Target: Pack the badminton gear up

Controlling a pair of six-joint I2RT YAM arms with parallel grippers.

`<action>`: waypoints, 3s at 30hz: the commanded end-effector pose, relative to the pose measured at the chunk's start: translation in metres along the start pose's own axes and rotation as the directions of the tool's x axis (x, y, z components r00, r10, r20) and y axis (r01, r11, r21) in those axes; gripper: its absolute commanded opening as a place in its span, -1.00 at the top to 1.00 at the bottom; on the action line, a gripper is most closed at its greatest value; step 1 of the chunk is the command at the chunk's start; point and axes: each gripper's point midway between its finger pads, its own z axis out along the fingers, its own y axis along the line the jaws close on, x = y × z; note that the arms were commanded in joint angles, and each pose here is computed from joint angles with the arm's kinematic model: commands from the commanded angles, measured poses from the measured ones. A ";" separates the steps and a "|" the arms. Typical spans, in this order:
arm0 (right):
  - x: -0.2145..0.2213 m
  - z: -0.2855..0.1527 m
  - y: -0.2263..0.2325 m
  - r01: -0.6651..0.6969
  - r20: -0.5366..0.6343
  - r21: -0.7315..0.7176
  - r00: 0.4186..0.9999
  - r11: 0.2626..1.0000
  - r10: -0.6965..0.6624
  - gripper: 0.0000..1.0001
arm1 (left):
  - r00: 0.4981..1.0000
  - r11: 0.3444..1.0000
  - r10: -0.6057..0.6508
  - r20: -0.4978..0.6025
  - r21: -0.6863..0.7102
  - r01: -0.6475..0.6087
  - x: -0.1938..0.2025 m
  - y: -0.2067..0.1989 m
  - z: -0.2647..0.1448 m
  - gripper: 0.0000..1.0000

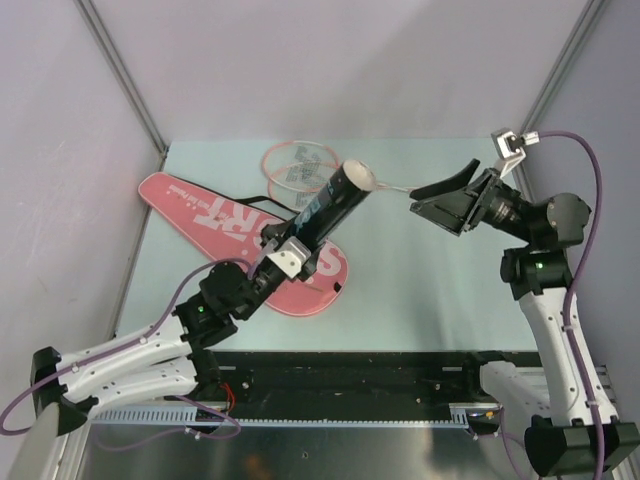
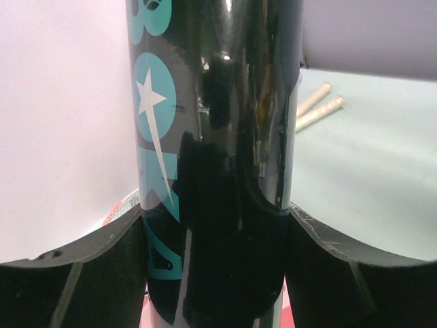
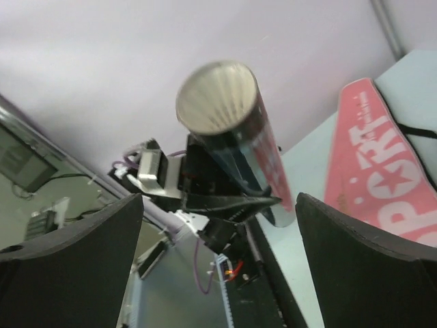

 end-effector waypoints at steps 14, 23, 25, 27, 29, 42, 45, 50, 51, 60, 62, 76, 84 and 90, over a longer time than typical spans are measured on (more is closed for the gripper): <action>-0.041 -0.166 -0.119 0.014 0.034 0.981 0.969 0.191 -0.245 -1.00 | 0.512 0.492 -0.724 -0.461 0.175 0.853 -0.038 -0.139 0.187 1.00; -0.028 -0.171 -0.113 0.010 0.032 0.982 0.975 0.187 -0.219 -0.99 | 0.214 0.209 -0.858 -0.467 0.064 0.976 0.014 -0.232 0.314 1.00; -0.019 -0.168 -0.119 0.015 0.024 0.978 0.983 0.207 -0.184 -0.99 | 0.121 0.145 -0.877 -0.465 -0.016 0.989 0.056 -0.273 0.333 1.00; -0.013 -0.170 -0.124 0.024 0.010 0.980 0.986 0.196 -0.169 -0.99 | 0.079 0.104 -0.896 -0.437 -0.034 0.994 0.058 -0.281 0.339 1.00; -0.010 -0.172 -0.126 0.029 0.004 0.981 0.986 0.191 -0.169 -1.00 | 0.056 0.085 -0.898 -0.437 -0.047 0.995 0.066 -0.297 0.340 1.00; 0.018 -0.177 -0.148 0.038 -0.020 0.983 0.994 0.177 -0.105 -0.99 | 0.045 0.136 -0.859 -0.511 -0.142 0.980 0.128 -0.359 0.318 0.29; 0.024 -0.178 -0.155 0.042 -0.027 0.985 0.996 0.169 -0.090 -0.99 | 0.103 0.185 -0.842 -0.530 -0.104 0.977 0.119 -0.354 0.316 -0.22; 0.021 -0.178 -0.159 0.055 -0.038 0.985 0.994 0.165 -0.106 -0.99 | 0.182 0.246 -0.822 -0.539 -0.049 0.968 0.104 -0.330 0.316 -0.92; 0.020 -0.178 -0.159 0.052 -0.034 0.985 0.993 0.165 -0.112 -0.99 | 0.188 0.242 -0.824 -0.534 -0.031 0.970 0.092 -0.319 0.317 -0.99; 0.007 -0.148 -0.183 0.080 -0.054 0.961 0.993 0.264 -0.108 -0.99 | 0.414 0.422 -0.773 -0.481 0.098 0.901 0.018 -0.208 0.265 -0.97; 0.001 -0.131 -0.188 0.092 -0.055 0.939 0.992 0.333 -0.118 -0.99 | 0.445 0.491 -0.733 -0.515 0.054 0.870 0.049 -0.191 0.230 -0.94; 0.126 0.103 -0.275 0.323 -0.419 0.453 0.900 0.831 -0.122 -0.77 | 0.573 0.642 -0.767 -0.289 -0.371 0.672 0.105 0.041 -0.042 -0.95; 0.225 0.151 -0.326 0.242 -0.621 0.281 0.783 0.929 -0.016 -0.72 | 0.429 0.443 -0.890 -0.157 -0.528 0.725 0.105 0.074 -0.079 -0.99; 0.266 0.159 -0.349 0.316 -0.706 0.281 0.707 0.906 -0.028 -0.68 | 0.213 0.293 -0.955 -0.209 -0.525 0.799 0.114 0.074 -0.056 -0.99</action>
